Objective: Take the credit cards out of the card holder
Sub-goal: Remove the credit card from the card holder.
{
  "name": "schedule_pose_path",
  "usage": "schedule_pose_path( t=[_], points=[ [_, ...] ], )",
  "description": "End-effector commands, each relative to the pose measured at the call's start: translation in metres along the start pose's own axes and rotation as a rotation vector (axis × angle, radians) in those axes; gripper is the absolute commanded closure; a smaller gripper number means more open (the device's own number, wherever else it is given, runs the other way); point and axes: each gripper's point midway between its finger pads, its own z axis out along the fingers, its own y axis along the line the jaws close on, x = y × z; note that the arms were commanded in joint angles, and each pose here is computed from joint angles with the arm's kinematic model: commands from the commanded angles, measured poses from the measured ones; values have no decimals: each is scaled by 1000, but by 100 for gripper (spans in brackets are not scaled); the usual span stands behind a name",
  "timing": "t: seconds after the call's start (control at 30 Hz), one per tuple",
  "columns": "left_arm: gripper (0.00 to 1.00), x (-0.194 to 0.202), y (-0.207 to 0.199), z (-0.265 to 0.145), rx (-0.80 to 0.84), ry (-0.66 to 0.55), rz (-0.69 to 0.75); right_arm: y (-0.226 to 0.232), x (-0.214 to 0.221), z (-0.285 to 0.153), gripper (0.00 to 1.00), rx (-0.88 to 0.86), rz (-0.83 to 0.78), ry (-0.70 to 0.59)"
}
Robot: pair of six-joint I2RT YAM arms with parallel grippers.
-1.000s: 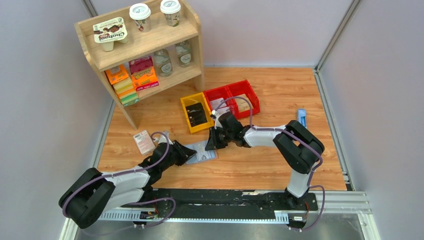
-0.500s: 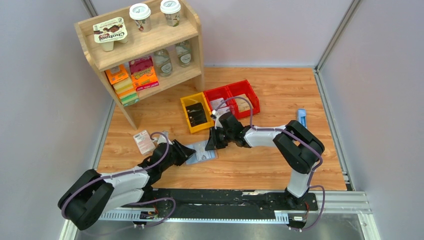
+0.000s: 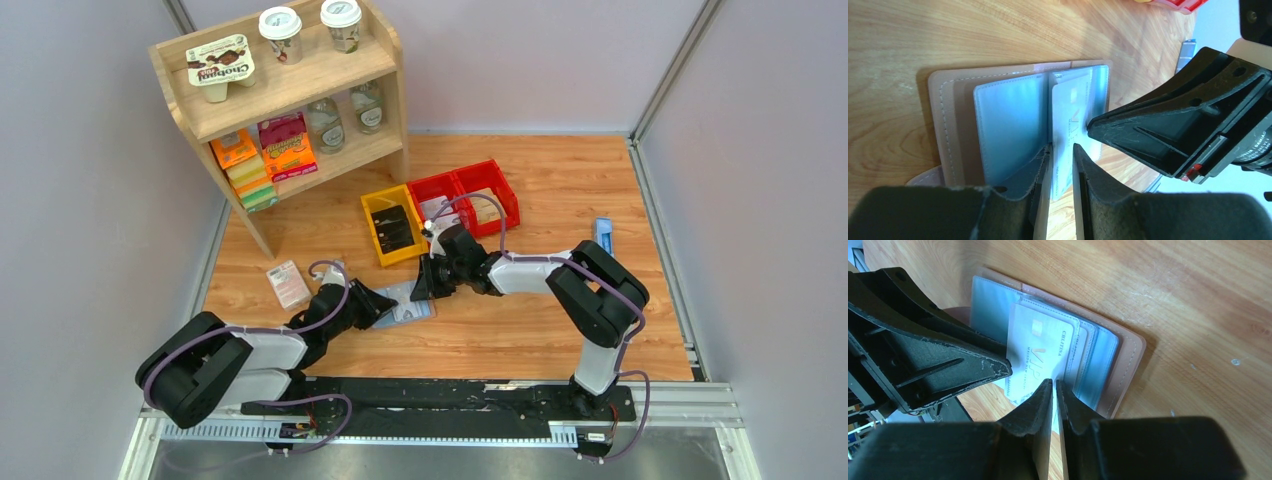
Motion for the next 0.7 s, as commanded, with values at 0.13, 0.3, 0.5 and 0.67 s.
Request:
schedule_pose_path(
  t=[0.13, 0.3, 0.5, 0.67],
  points=[
    [78, -3, -23, -4, 122, -15, 21, -37, 26, -2, 84, 119, 27, 62],
    [88, -3, -32, -4, 165, -13, 15, -40, 27, -2, 84, 122, 34, 63],
    [99, -1, -14, -10, 125, -25, -27, -46, 28, -2, 84, 134, 42, 66],
    [100, 0, 9, -17, 35, -41, -69, -56, 31, -1, 85, 159, 55, 76]
  ],
)
